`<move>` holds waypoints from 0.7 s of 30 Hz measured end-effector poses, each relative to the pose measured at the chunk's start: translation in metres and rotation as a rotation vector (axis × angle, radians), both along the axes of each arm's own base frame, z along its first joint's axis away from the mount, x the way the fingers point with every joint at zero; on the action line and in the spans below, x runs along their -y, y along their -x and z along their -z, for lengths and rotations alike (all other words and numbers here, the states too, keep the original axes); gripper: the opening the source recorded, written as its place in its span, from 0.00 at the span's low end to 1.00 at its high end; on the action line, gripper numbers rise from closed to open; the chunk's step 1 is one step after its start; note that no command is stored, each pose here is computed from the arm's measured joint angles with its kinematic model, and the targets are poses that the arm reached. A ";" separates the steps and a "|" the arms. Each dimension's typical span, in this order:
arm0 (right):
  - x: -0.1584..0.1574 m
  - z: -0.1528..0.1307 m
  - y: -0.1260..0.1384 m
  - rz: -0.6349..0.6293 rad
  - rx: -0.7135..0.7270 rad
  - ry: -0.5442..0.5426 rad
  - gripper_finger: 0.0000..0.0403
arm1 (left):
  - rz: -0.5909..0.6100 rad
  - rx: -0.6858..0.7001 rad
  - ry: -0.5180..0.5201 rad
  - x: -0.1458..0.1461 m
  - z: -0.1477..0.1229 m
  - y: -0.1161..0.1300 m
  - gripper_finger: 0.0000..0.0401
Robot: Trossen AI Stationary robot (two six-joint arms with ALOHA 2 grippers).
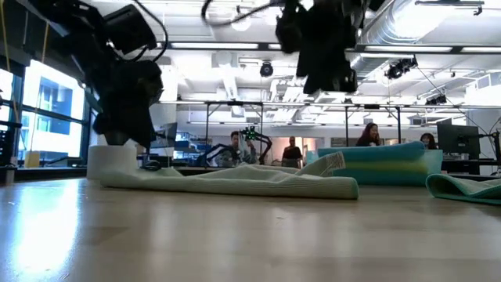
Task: Fold microfiber towels
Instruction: Fold the left green microfiber cloth
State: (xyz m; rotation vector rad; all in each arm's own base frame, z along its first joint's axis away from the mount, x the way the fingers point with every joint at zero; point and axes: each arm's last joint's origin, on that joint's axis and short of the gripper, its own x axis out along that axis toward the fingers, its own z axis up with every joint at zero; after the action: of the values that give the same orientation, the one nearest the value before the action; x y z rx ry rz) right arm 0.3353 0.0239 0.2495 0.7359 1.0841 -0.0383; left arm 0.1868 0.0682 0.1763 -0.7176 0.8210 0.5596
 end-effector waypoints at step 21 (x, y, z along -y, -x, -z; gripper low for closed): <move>-0.103 -0.038 0.047 -0.033 0.161 0.528 0.29 | 0.808 0.047 -0.185 0.084 -0.048 0.006 0.29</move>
State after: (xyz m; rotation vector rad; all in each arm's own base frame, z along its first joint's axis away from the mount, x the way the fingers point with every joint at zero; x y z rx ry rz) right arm 0.2882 0.1267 0.2877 0.2400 0.8780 -0.2248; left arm 0.1805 -0.0154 0.2239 -0.1860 0.9184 -0.1122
